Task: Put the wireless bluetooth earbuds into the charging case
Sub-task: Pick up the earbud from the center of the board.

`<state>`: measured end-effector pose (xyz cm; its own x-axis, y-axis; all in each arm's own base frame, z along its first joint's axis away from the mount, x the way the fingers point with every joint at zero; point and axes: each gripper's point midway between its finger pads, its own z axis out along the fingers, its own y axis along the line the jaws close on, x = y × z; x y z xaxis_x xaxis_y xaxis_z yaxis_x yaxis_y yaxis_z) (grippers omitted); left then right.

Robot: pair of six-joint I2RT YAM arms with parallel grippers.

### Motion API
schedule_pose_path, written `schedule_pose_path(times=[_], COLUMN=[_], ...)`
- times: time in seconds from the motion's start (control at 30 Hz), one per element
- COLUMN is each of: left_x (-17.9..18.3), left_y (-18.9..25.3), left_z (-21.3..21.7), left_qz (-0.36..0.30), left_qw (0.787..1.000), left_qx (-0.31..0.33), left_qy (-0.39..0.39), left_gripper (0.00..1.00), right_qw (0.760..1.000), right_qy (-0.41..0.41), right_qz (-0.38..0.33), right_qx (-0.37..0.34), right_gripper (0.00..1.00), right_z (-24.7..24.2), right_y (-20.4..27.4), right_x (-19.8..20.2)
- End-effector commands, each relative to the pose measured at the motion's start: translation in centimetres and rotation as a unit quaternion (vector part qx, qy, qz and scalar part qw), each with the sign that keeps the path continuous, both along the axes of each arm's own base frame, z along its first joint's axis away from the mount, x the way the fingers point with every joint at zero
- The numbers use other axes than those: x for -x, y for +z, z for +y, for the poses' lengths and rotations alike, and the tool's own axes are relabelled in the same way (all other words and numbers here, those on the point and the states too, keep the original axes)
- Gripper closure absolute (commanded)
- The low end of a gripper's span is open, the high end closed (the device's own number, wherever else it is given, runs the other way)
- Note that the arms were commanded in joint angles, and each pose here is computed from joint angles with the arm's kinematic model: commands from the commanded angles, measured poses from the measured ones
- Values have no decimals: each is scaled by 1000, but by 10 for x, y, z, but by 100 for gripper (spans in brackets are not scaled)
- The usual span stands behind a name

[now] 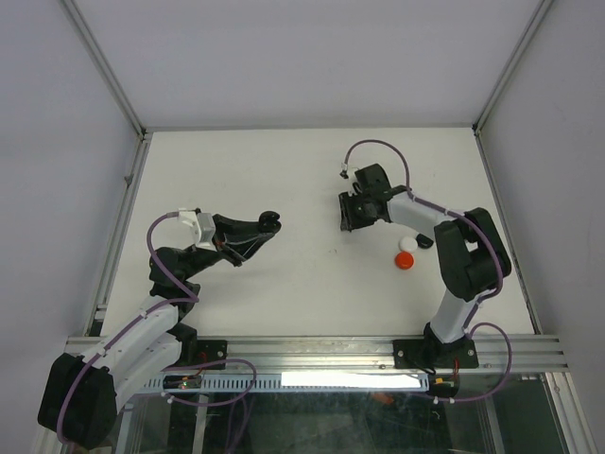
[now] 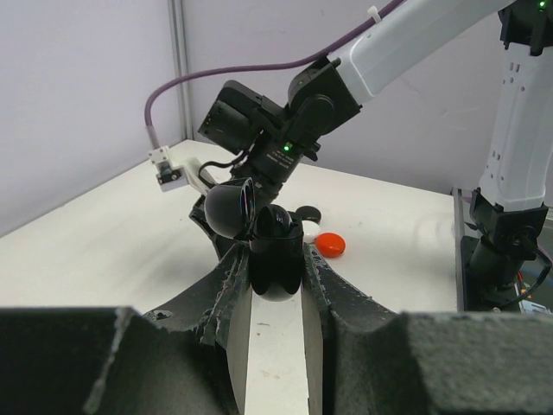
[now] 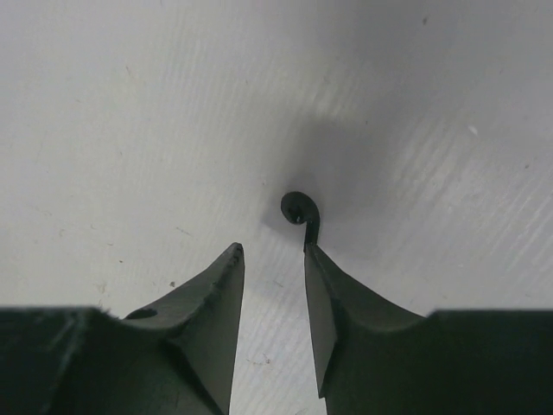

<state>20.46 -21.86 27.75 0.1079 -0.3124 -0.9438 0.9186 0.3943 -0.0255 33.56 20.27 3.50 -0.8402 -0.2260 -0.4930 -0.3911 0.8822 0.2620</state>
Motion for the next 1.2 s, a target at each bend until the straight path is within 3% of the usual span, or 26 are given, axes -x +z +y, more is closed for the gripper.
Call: schedule_pose_path(times=[0.0, 0.93, 1.17], left_x=[3, 4, 4], left_y=[21, 21, 21], left_z=[1, 0, 0], left_qz=[-41, -41, -42], left_qw=[999, 999, 999], left_qx=[5, 3, 2], left_qy=[-4, -9, -11], left_gripper=[90, 90, 90], right_qw=[996, 982, 978], right_qy=[10, 65, 73], right_qz=[-69, 1, 17], right_qx=[59, 179, 197], right_gripper=[64, 69, 75], right_z=[-2, 3, 1], right_y=[30, -10, -13], right_x=[-31, -26, -19])
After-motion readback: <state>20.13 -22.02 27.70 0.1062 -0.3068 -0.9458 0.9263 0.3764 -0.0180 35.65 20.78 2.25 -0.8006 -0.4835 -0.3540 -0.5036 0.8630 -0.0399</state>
